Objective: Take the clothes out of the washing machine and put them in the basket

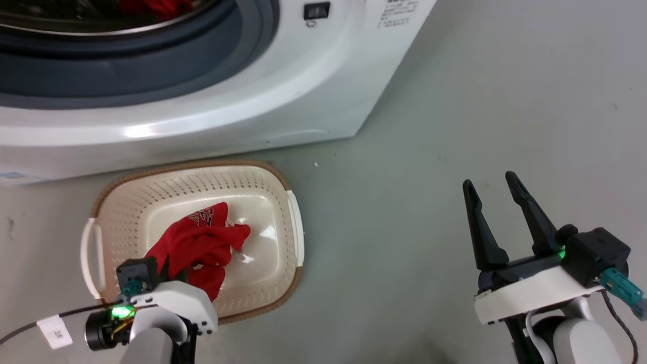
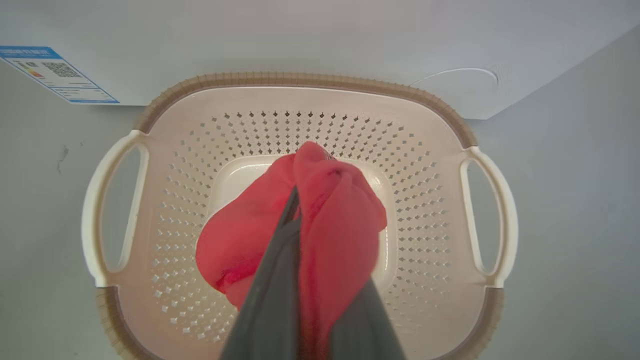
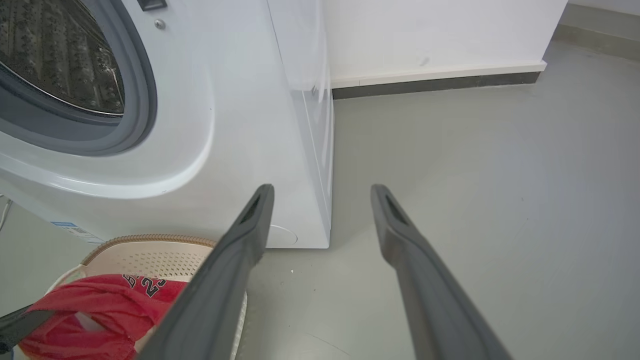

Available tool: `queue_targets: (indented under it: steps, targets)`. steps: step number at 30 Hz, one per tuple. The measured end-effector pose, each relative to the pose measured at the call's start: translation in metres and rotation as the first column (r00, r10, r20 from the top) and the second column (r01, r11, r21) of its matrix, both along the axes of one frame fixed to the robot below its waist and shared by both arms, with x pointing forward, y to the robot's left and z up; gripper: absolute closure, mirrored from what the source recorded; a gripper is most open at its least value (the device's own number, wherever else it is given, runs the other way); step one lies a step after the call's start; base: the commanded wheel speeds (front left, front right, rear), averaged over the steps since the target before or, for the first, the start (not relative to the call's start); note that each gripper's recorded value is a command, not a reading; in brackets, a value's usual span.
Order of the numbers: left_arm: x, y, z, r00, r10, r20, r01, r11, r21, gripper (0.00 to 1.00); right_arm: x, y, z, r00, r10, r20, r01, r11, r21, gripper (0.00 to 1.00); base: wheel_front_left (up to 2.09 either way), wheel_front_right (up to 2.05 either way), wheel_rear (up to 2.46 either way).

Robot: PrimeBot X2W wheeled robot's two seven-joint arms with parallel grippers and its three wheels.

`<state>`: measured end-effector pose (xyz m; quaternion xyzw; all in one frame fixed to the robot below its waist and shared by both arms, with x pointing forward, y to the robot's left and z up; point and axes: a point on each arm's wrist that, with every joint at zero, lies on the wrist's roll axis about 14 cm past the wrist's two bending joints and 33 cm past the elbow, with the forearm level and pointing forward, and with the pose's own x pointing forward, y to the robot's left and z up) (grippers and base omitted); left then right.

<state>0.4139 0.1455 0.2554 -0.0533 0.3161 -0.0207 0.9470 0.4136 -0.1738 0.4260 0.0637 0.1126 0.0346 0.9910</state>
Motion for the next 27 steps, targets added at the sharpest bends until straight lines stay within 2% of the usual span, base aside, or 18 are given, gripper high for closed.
queue_targets:
  steps: [9,15,16,18,19,20,27]
  targets:
    - [0.002,-0.003,-0.071,0.985,-0.006,-0.175,0.01,1.0,0.021,1.0,0.008,-0.008,-0.045,0.996,-0.02,-0.09,0.02,1.0,-0.004,0.0,0.0,0.0,0.0]
    - [-0.01,-0.012,-0.102,0.96,0.03,-0.277,-0.037,0.999,-0.02,1.0,0.004,-0.018,-0.06,0.991,-0.048,-0.128,0.046,0.999,-0.018,0.0,0.0,0.0,0.0]
    - [-0.012,-0.012,-0.104,0.957,0.033,-0.287,-0.04,0.999,-0.021,0.96,0.004,-0.019,-0.061,0.99,-0.05,-0.129,0.048,0.999,-0.02,0.0,0.0,0.0,0.0]
    - [-0.016,-0.013,-0.104,0.953,0.029,-0.302,-0.038,0.999,-0.025,0.59,0.003,-0.019,-0.06,0.99,-0.052,-0.128,0.05,0.999,-0.021,0.0,0.0,0.0,0.0]
    - [-0.017,-0.012,-0.103,0.953,0.027,-0.303,-0.036,0.999,-0.023,0.32,0.003,-0.02,-0.058,0.991,-0.053,-0.122,0.051,0.998,-0.02,0.0,0.0,0.0,0.0]
    - [-0.017,-0.012,-0.1,0.953,0.027,-0.302,-0.036,0.999,-0.024,0.0,0.003,-0.02,-0.055,0.992,-0.054,-0.114,0.052,0.998,-0.02,0.0,0.0,0.0,0.0]
    - [-0.019,-0.011,-0.068,0.968,0.019,-0.249,-0.026,0.999,-0.025,0.0,0.005,-0.017,-0.027,0.998,-0.042,-0.042,0.041,0.999,-0.025,0.0,0.0,0.0,0.0]
